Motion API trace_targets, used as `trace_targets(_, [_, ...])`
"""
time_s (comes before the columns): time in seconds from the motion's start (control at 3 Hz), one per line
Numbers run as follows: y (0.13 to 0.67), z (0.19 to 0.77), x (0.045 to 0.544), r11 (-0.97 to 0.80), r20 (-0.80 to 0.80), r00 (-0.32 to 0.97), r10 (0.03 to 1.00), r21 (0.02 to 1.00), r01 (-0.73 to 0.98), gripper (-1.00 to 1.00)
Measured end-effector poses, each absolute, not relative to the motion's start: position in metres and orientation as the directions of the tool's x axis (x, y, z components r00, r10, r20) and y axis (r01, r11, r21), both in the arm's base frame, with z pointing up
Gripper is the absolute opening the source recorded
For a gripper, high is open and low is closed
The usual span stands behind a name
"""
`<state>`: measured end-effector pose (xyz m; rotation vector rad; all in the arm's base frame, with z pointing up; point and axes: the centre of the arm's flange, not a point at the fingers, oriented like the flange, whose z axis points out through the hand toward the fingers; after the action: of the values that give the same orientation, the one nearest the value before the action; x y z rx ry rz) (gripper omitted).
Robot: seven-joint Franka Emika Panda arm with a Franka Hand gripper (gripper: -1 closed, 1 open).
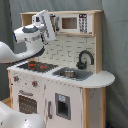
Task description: Play with the kitchen
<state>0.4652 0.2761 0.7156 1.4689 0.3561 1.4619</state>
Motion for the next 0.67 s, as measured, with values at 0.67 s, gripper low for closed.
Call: trace_targets(0.67, [0.295,0.715,0.427,-0.454,0.592,0.265,0.761,0.778,-0.434,1.0])
